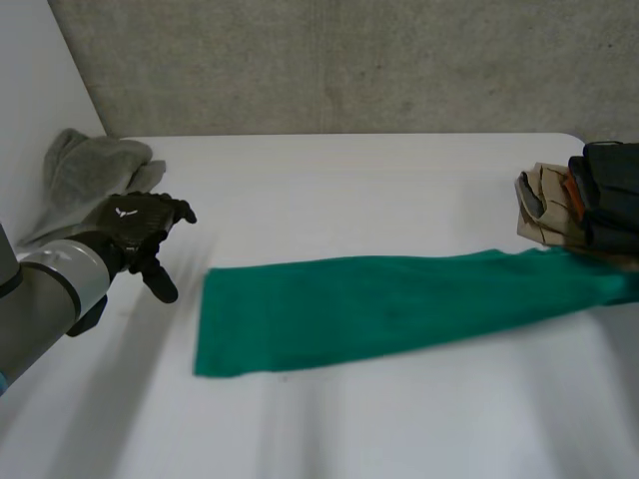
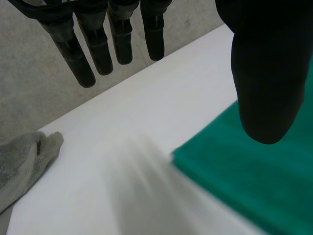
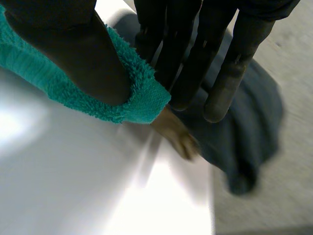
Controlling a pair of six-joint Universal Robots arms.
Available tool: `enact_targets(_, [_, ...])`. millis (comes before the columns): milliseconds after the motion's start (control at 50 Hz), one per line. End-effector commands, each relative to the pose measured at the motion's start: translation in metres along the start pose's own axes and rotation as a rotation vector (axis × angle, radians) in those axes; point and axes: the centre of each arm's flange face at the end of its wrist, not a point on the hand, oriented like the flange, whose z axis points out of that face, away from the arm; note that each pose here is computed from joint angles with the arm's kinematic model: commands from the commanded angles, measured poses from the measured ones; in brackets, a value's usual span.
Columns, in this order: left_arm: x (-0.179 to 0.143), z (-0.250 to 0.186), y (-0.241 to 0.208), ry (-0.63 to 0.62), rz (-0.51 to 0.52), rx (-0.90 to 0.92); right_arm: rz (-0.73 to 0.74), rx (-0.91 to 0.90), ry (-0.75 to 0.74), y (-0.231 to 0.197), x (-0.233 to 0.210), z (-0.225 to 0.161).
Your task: Fold the laundry.
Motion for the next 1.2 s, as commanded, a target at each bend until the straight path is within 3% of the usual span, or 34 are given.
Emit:
enact_targets(20, [0.0, -0.005, 0.0, -0.001, 0.0, 0.003, -0.161, -0.157, 0.057, 0.025, 0.037, 0.014])
enact_targets(60, [0.0, -0.006, 0.0, -0.001, 0.0, 0.002, -0.213, -0.172, 0.036, 0.022, 0.032, 0.015])
enact_targets(140, [-0.001, -0.008, 0.001, -0.006, -0.002, 0.0, -0.259, -0.015, -0.008, -0.024, 0.0, 0.011])
enact_targets(220, [-0.005, -0.01, -0.003, -0.019, -0.004, 0.014, -0.281, 0.267, -0.064, -0.089, -0.044, -0.015])
enact_targets(240, [-0.006, -0.012, -0.006, -0.025, -0.004, 0.022, -0.308, 0.412, -0.114, -0.115, -0.069, -0.033])
enact_targets(320, [-0.008, -0.016, -0.011, -0.037, -0.013, 0.038, -0.362, 0.715, -0.289, -0.15, -0.139, -0.078])
enact_targets(380, [-0.008, -0.022, -0.012, -0.037, -0.027, 0.045, -0.398, 0.93, -0.459, -0.161, -0.198, -0.122])
enact_targets(440, [-0.007, -0.025, -0.012, -0.035, -0.034, 0.047, -0.426, 1.005, -0.584, -0.155, -0.235, -0.15])
enact_targets(540, [0.0, -0.029, -0.009, -0.017, -0.032, 0.04, -0.561, 0.913, -0.762, -0.112, -0.294, -0.166])
enact_targets(640, [0.006, -0.031, -0.008, 0.0, -0.022, 0.039, -0.621, 0.767, -0.783, -0.1, -0.302, -0.164])
enact_targets(740, [0.011, -0.033, -0.014, 0.014, -0.012, 0.06, -0.471, 0.726, -0.759, -0.117, -0.284, -0.159])
enact_targets(820, [0.016, -0.035, -0.02, 0.029, -0.003, 0.087, -0.237, 0.673, -0.729, -0.14, -0.25, -0.158])
enact_targets(900, [0.022, -0.037, -0.024, 0.048, 0.005, 0.102, -0.042, 0.499, -0.69, -0.13, -0.22, -0.141])
enact_targets(1040, [0.035, -0.036, -0.016, 0.087, 0.014, 0.078, -0.076, 0.143, -0.623, -0.062, -0.197, -0.108])
enact_targets(1120, [0.042, -0.034, -0.011, 0.113, 0.012, 0.058, -0.128, 0.073, -0.58, -0.039, -0.187, -0.091])
enact_targets(1200, [0.064, -0.042, -0.007, 0.199, 0.017, 0.059, -0.121, 0.128, -0.537, -0.043, -0.183, -0.08])
